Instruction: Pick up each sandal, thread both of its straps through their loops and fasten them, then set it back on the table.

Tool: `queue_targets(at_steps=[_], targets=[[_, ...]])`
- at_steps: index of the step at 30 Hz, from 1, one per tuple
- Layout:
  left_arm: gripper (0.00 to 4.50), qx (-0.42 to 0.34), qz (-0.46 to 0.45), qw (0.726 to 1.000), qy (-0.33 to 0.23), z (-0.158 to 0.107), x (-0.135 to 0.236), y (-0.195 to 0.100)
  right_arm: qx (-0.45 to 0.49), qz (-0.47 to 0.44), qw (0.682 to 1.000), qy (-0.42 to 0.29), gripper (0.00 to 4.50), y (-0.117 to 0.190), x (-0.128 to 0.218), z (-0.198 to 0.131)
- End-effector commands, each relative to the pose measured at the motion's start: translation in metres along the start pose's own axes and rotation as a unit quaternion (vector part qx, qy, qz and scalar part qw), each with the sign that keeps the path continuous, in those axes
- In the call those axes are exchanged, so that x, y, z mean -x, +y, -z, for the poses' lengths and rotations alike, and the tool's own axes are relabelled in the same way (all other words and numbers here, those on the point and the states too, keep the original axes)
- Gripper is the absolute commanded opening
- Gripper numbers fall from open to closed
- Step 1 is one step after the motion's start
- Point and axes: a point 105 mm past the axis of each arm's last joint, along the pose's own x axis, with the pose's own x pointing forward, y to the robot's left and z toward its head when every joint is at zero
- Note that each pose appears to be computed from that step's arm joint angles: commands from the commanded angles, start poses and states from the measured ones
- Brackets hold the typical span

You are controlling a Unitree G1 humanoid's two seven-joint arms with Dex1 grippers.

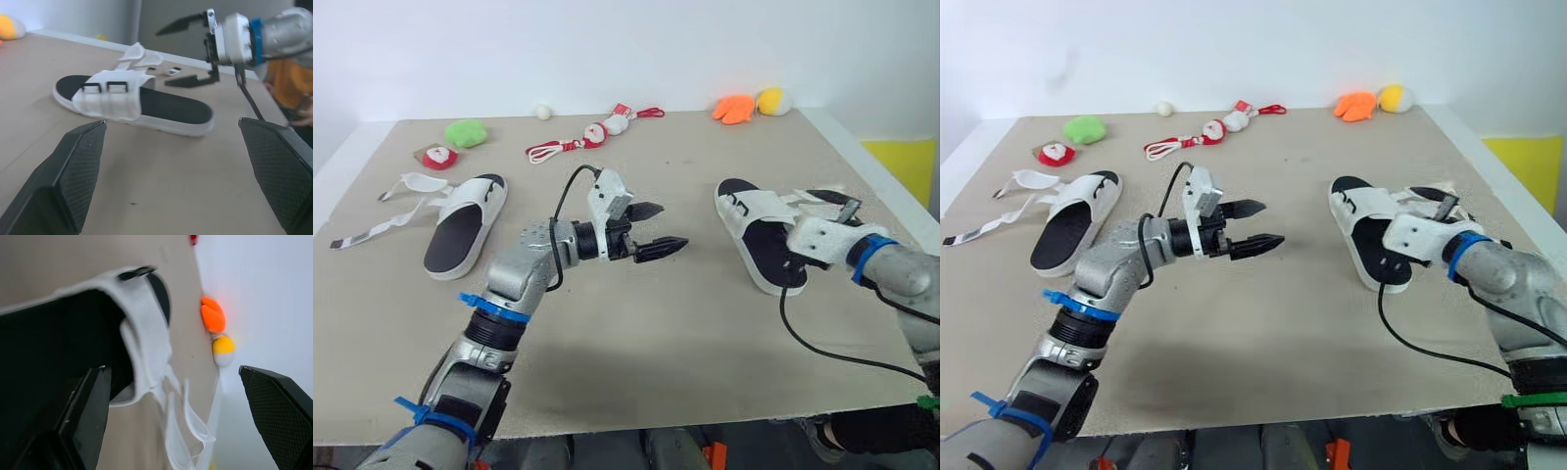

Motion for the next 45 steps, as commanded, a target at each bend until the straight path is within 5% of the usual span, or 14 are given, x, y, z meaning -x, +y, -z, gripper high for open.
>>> queue_targets(at_steps=[1, 14, 17, 24, 29, 36, 45], targets=[[4.48, -0.023, 0.003, 0.999, -0.026, -0.014, -0.006, -0.005, 0.040, 0.034, 0.999, 0.010, 4.50, -0.014, -0.008, 0.001], [4.48, -0.015, -0.015, 1.000, -0.017, -0.006, 0.005, -0.010, 0.057, 0.044, 0.997, 0.007, 4.50, -0.007, -0.047, 0.000], [4.50, -0.016, -0.020, 1.000, -0.017, -0.007, 0.006, -0.010, 0.056, 0.049, 0.997, 0.006, 3.73, -0.006, -0.053, -0.002], [4.50, -0.014, -0.032, 0.999, -0.018, -0.007, 0.011, -0.008, 0.069, 0.068, 0.995, 0.014, 0.13, -0.009, -0.059, -0.002], [4.50, -0.013, -0.039, 0.999, -0.019, -0.008, 0.016, -0.006, 0.067, 0.078, 0.995, -0.014, 0.05, -0.015, -0.058, -0.010], [4.50, 0.004, -0.047, 0.998, -0.044, -0.028, 0.049, 0.007, 0.070, 0.072, 0.967, -0.236, 0.05, -0.037, -0.041, -0.084], [4.50, 0.003, -0.056, 0.998, 0.001, -0.048, 0.115, 0.010, 0.164, -0.021, 0.868, -0.469, 0.05, 0.007, -0.007, -0.162]])
